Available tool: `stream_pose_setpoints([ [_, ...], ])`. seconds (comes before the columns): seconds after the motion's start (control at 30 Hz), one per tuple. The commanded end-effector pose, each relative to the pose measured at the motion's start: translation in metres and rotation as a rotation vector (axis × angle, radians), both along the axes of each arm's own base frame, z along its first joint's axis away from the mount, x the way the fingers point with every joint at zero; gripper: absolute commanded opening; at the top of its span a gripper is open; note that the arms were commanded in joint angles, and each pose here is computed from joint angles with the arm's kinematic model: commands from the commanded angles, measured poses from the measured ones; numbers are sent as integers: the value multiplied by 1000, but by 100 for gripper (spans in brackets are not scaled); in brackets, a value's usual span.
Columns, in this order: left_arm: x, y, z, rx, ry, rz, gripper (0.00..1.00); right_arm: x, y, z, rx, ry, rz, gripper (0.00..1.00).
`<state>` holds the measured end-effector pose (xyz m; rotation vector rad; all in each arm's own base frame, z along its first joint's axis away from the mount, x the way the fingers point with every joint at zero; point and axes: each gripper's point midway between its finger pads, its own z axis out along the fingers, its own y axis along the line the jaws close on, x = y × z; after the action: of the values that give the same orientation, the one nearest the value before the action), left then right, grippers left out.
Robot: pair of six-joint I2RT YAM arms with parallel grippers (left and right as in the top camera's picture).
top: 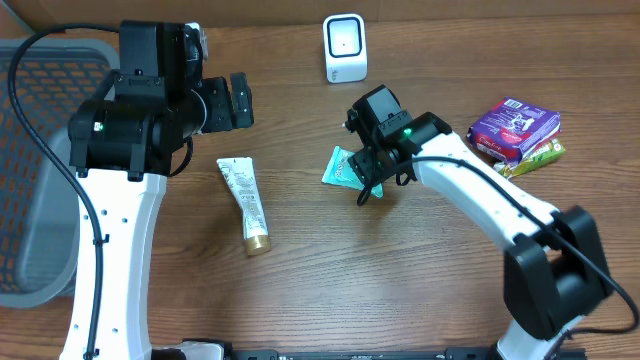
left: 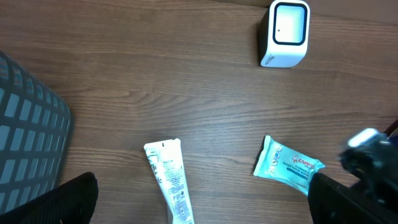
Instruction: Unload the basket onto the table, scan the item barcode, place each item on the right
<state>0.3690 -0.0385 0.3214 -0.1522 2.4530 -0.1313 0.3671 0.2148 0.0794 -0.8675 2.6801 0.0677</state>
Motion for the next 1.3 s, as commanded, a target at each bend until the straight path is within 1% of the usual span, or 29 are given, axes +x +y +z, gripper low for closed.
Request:
stream_pose_setpoints([
  [0.0,2,-2,4,2,-12,-15,100,2,-3,-15,9,32,138,72],
  [0.1,2,-2,4,2,-12,-15,99,12,-21,-22,6,43,98,72],
  [0.17,2,-2,4,2,-12,-15,99,18,-25,-24,52,57,78,75],
  [0.2,2,-2,4,2,-12,-15,100,19,-25,-24,91,67,74,76],
  [0.23,2,-2,4,2,-12,-15,100,20,-21,-25,175,96,73,79],
  [0.4,2,-2,4,2,-12,-15,100,14,-8,-35,337,191,85,80],
  [0.63,2,-2,4,2,-12,-15,99,4,-6,-73,337,299,53,80],
  [0.83,2,-2,4,1,-12,-15,100,3,-1,-81,371,337,15,80],
  [0.97,2,-2,4,2,-12,-15,100,-1,6,-84,415,365,24,80],
  [1.03,2,-2,4,2,-12,-15,100,-2,7,-89,423,383,14,78],
  [1.07,2,-2,4,2,-12,-15,99,-3,7,-91,422,389,5,77],
  [1.1,2,-2,4,1,-12,-15,100,-3,6,-95,420,399,-3,72],
  [1.13,2,-2,4,2,-12,-15,100,-5,6,-102,415,414,-11,51],
  [1.17,2,-2,4,2,-12,-15,99,-6,6,-106,415,426,-21,39],
  [1.2,2,-2,4,2,-12,-15,99,-9,4,-114,409,453,-51,25],
  [1.27,2,-2,4,1,-12,-15,99,-11,2,-121,406,475,-74,13],
])
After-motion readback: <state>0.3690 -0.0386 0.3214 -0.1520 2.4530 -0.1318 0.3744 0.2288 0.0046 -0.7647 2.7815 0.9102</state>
